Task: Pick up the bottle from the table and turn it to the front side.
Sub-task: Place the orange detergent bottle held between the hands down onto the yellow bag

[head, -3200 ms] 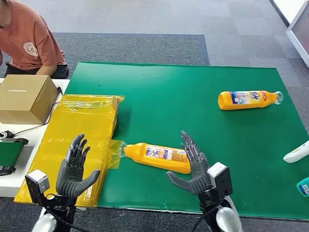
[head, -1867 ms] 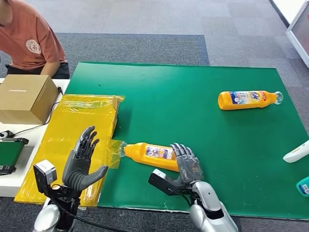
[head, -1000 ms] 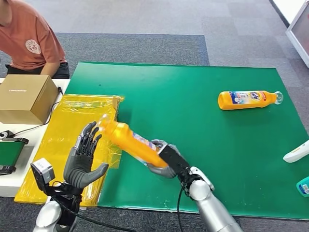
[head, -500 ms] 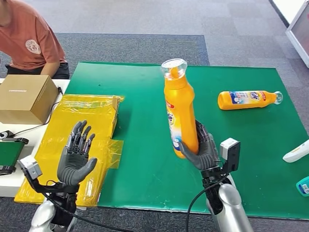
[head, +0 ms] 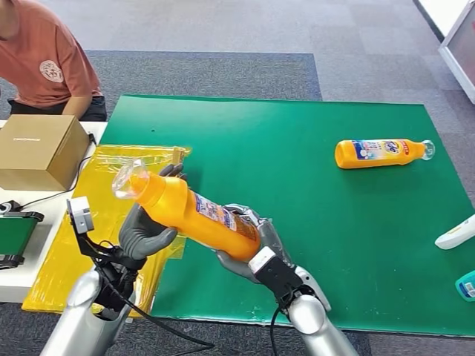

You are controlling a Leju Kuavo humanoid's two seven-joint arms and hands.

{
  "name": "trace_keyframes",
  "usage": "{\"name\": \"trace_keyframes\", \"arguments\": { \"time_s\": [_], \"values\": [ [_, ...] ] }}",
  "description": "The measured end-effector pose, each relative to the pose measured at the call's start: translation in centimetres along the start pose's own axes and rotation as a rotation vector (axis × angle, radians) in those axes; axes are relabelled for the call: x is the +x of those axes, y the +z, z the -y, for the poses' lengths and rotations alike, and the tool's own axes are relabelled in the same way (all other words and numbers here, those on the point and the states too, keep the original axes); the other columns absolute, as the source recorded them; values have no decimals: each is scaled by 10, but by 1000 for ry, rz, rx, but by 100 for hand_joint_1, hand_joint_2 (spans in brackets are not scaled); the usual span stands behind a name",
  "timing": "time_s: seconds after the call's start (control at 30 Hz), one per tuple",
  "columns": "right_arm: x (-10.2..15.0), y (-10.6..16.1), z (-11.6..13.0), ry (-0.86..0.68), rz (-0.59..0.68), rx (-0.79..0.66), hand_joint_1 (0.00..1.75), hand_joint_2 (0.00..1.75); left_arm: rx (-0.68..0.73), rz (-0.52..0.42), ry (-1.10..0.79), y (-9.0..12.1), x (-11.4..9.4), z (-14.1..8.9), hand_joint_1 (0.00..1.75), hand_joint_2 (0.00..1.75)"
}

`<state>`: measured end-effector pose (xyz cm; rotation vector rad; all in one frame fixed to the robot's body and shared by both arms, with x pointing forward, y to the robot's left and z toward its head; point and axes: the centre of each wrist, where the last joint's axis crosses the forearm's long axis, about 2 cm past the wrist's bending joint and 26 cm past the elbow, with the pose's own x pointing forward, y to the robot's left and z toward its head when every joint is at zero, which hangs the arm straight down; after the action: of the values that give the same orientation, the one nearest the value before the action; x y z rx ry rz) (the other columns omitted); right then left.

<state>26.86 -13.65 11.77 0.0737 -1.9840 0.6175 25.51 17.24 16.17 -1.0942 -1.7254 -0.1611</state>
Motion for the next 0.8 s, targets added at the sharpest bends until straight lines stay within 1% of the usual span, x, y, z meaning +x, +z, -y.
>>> {"name": "trace_keyframes", "arguments": {
  "time_s": [0.23, 0.33, 0.37, 0.47, 0.5, 0.63, 0.8],
  "values": [
    [2, -3, -5, 17, 14, 29, 175, 175, -39, -31, -2, -5, -3, 0, 0, 175],
    [4, -4, -10, 50, 30, 56, 175, 175, -84, -61, -11, -12, -3, 1, 0, 175],
    [4, -5, -11, 59, 34, 63, 175, 175, -99, -70, -17, -15, -3, 2, 16, 175],
    [5, -8, -14, 75, 41, 76, 175, 175, -133, -100, -42, -22, -3, 2, 147, 175],
    [5, -9, -14, 78, 40, 78, 175, 175, -141, -111, -58, -23, -3, 1, 175, 175],
    [4, -10, -15, 86, 24, 75, 175, 175, -146, -142, -123, -21, -4, -4, 175, 175],
    [2, -8, -16, 92, 13, 79, 175, 175, -138, -162, -161, -15, -3, -10, 175, 175]
  ]
}}
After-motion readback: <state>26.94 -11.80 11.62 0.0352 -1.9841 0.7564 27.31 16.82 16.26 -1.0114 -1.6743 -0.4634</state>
